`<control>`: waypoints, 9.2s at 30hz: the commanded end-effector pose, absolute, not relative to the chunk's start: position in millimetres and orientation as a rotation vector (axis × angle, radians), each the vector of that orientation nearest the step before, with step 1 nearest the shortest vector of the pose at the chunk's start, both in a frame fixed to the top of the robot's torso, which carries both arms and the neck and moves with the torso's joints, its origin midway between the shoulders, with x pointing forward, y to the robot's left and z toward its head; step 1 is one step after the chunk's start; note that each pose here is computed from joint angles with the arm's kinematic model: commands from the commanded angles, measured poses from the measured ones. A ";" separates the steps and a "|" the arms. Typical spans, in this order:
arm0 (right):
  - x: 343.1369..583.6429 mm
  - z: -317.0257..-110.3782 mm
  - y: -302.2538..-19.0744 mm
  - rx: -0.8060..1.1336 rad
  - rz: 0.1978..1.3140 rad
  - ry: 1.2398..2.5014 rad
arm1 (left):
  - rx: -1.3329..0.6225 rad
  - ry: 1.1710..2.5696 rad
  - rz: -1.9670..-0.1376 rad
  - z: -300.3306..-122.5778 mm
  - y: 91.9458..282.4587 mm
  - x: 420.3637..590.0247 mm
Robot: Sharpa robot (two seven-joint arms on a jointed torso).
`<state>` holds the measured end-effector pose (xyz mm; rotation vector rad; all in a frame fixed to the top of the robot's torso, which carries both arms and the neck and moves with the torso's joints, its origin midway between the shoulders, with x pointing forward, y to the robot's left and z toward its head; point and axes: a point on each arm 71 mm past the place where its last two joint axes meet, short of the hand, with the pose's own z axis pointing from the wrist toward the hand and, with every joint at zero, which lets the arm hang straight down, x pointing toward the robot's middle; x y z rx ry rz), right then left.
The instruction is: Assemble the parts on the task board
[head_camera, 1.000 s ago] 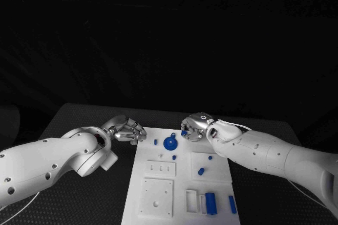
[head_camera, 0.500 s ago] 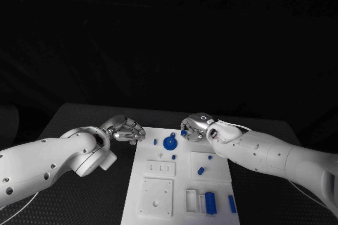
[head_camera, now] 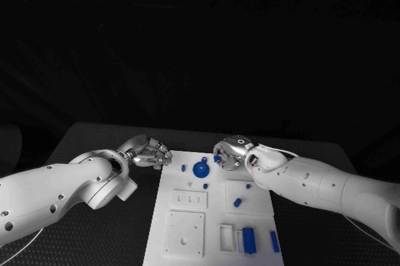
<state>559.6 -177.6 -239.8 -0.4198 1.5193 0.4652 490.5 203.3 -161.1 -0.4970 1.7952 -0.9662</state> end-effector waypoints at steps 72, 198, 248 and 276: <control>506.4 -218.9 -187.7 0.856 1.722 2.385 | -0.339 1.778 -1.381 -158.8 148.3 486.1; 513.8 -218.2 -212.1 0.914 1.591 2.229 | -0.210 1.890 -1.314 -165.1 148.1 480.9; 554.0 -152.9 -220.6 0.148 0.869 1.574 | 0.000 1.881 -0.545 -217.1 140.4 474.1; 550.5 -151.4 -206.0 0.093 0.869 1.561 | 0.042 1.933 -0.509 -252.8 129.9 462.7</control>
